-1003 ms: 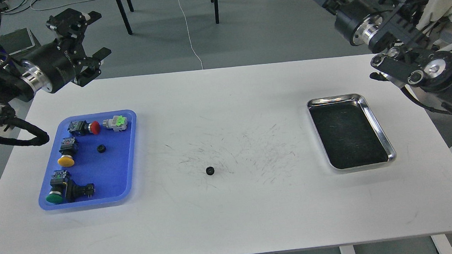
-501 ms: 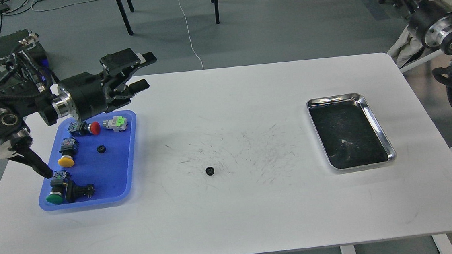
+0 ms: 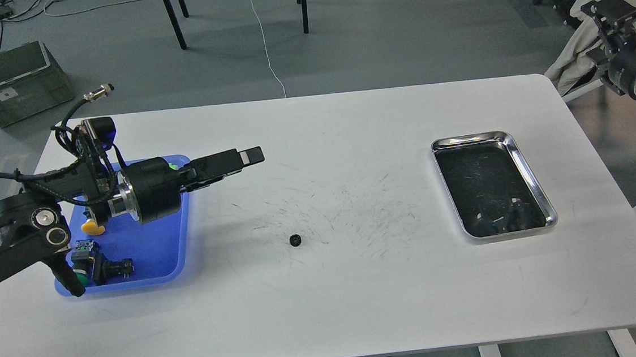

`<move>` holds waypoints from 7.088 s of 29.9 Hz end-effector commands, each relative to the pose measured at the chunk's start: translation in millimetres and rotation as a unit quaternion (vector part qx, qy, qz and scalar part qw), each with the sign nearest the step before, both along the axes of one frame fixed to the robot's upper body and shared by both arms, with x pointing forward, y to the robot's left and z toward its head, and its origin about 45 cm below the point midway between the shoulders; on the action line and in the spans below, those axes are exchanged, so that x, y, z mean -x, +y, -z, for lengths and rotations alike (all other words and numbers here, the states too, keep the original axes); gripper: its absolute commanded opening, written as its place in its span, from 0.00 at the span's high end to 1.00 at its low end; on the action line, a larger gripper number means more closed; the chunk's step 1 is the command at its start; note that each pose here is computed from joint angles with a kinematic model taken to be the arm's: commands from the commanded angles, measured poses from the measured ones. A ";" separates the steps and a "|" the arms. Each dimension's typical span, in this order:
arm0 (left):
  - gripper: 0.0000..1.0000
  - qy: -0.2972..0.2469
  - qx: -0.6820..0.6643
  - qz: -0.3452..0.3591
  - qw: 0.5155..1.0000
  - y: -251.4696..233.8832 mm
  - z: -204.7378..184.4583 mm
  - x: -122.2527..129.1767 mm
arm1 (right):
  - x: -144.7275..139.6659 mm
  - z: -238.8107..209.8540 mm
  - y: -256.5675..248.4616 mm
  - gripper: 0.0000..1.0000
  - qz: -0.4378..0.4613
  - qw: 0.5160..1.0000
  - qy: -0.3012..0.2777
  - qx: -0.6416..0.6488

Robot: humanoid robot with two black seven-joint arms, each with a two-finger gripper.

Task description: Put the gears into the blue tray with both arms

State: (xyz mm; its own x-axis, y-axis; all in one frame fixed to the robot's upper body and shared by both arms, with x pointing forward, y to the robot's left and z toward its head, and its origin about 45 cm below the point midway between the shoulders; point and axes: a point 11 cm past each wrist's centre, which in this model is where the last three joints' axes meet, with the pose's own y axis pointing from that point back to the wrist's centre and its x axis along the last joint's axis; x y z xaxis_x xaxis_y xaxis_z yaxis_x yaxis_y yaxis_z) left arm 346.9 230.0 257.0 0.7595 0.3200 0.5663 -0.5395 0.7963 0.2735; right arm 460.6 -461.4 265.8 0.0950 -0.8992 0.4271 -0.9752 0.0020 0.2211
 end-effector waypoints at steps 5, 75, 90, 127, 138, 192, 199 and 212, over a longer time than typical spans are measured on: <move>0.15 -0.030 -0.083 0.039 0.995 2.4 23.1 15.1 | 0.6 -1.4 -2.6 0.04 0.004 1.000 -0.003 -0.001; 0.40 -0.238 -0.325 0.275 0.873 -66.6 158.7 3.5 | 27.0 12.1 -46.0 0.04 0.061 0.998 0.011 0.007; 0.69 -0.240 -0.335 0.270 0.870 -56.6 158.9 0.8 | 27.0 12.1 -49.3 0.04 0.065 0.998 0.010 0.014; 0.93 -0.254 -0.460 0.180 0.831 101.5 73.6 -35.9 | 32.0 26.8 -53.5 0.04 0.073 0.997 0.018 0.015; 0.93 -0.208 -0.465 0.157 0.846 138.6 101.6 -5.1 | 32.1 26.5 -53.6 0.04 0.070 0.997 0.019 0.017; 0.51 -0.170 -0.480 0.109 0.853 183.6 123.8 10.3 | 33.5 22.5 -58.3 0.04 0.072 0.997 0.018 0.024; 0.40 -0.170 -0.454 0.072 0.872 181.6 116.2 3.6 | 34.0 22.7 -58.9 0.04 0.073 0.997 0.018 0.024; 0.29 -0.167 -0.337 -0.095 0.922 193.1 55.8 -34.6 | 31.3 15.7 -59.8 0.04 0.075 0.997 0.011 0.024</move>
State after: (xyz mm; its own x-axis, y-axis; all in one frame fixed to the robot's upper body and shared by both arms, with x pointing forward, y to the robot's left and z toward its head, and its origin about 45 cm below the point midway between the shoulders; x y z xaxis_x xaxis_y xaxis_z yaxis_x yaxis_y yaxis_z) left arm 372.8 423.4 188.5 0.4901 -0.1615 0.8566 -0.7655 0.3903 0.5116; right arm 428.7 -521.1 248.9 -0.0275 -0.8831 0.4684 -0.9583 0.1567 0.2391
